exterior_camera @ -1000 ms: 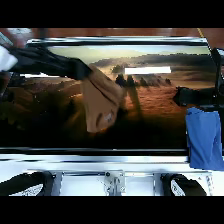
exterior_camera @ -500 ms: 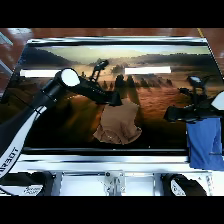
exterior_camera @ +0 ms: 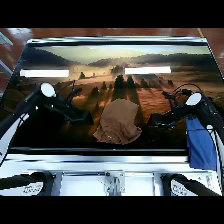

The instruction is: Fold the shirts.

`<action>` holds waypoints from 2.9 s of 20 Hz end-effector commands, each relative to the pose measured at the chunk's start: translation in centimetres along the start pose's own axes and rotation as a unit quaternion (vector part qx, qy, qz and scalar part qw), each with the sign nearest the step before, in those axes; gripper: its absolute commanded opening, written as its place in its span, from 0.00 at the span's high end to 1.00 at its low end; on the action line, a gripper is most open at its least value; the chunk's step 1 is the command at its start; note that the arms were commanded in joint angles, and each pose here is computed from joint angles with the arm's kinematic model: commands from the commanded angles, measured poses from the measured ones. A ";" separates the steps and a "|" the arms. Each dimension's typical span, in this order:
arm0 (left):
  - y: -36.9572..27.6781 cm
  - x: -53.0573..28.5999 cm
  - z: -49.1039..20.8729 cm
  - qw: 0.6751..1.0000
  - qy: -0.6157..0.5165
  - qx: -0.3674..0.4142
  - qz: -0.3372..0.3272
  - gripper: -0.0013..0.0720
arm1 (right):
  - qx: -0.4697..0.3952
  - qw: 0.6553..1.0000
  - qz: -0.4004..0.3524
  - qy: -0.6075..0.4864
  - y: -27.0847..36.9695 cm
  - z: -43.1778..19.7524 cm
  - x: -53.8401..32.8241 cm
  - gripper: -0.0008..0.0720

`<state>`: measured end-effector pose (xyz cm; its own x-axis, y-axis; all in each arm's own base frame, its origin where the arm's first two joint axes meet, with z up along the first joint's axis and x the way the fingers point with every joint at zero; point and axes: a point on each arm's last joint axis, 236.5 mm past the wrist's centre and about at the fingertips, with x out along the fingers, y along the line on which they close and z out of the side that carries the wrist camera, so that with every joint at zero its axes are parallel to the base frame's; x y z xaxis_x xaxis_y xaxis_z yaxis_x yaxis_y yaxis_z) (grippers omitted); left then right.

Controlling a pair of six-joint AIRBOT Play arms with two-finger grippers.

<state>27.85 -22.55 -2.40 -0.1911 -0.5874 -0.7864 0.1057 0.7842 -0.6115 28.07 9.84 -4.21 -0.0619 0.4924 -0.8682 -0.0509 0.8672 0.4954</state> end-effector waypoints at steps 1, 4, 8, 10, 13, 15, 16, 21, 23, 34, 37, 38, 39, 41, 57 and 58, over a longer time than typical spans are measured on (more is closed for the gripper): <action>1.4 3.8 -1.6 0.997 -0.011 -0.063 -0.046 0.02 | 0.015 0.998 0.055 0.023 1.0 0.2 2.4 0.04; 2.7 5.6 -2.1 0.995 0.004 -0.086 -0.041 0.02 | 0.028 0.998 0.058 0.029 0.5 0.4 3.3 0.04; 3.5 8.0 -1.6 0.993 0.013 -0.109 -0.044 0.02 | 0.047 0.996 0.065 0.031 0.3 0.9 4.2 0.04; 2.7 8.7 -1.1 0.993 0.009 -0.100 -0.070 0.03 | 0.049 0.996 0.060 0.034 0.0 0.8 4.4 0.04; 2.6 9.6 0.2 0.991 -0.013 -0.114 -0.075 0.28 | 0.074 0.995 0.061 0.041 -0.3 0.5 5.1 0.04; 2.5 9.7 1.2 0.989 -0.035 -0.122 -0.079 0.54 | 0.094 0.993 0.059 0.049 -0.8 -0.3 6.1 0.04; 2.4 9.6 1.7 0.988 -0.045 -0.125 -0.080 0.55 | 0.104 0.992 0.057 0.049 -1.1 -0.6 6.5 0.04; 1.2 8.5 2.8 0.992 -0.060 -0.072 -0.088 0.93 | 0.143 0.988 0.057 0.008 -1.4 0.9 7.5 0.04; 0.5 7.7 3.7 0.992 -0.073 -0.059 -0.090 0.93 | 0.134 0.990 0.052 0.014 -0.5 0.8 8.6 0.05; -7.1 -4.2 9.7 0.964 -0.218 0.145 -0.044 0.93 | -0.041 0.987 0.060 -0.142 6.5 6.3 -1.4 0.90; -16.4 -17.5 9.7 0.895 -0.359 0.262 -0.045 0.93 | -0.162 0.925 0.051 -0.339 14.4 9.5 -16.7 0.90; -20.1 -22.9 8.5 0.859 -0.413 0.300 -0.051 0.93 | -0.197 0.887 0.048 -0.414 17.6 9.4 -22.9 0.90; -23.4 -27.9 6.7 0.822 -0.460 0.332 -0.057 0.93 | -0.221 0.849 0.050 -0.477 20.5 8.5 -28.4 0.90; -29.5 -36.8 1.4 0.740 -0.542 0.392 -0.068 0.93 | -0.240 0.772 0.071 -0.584 25.6 5.2 -38.4 0.90; -16.4 -30.9 -1.8 0.872 -0.368 0.289 0.143 0.93 | -0.229 0.668 0.105 -0.701 28.1 10.6 -47.6 0.90; -16.0 -30.5 -1.4 0.874 -0.366 0.284 0.145 0.93 | -0.223 0.672 0.120 -0.696 27.9 12.3 -46.8 0.90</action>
<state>30.45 -17.83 34.56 0.6142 -0.5646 -0.5514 0.5870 0.7938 -0.1590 38.25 11.52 50.76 0.8677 0.4656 0.1741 -0.4967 0.8260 0.2664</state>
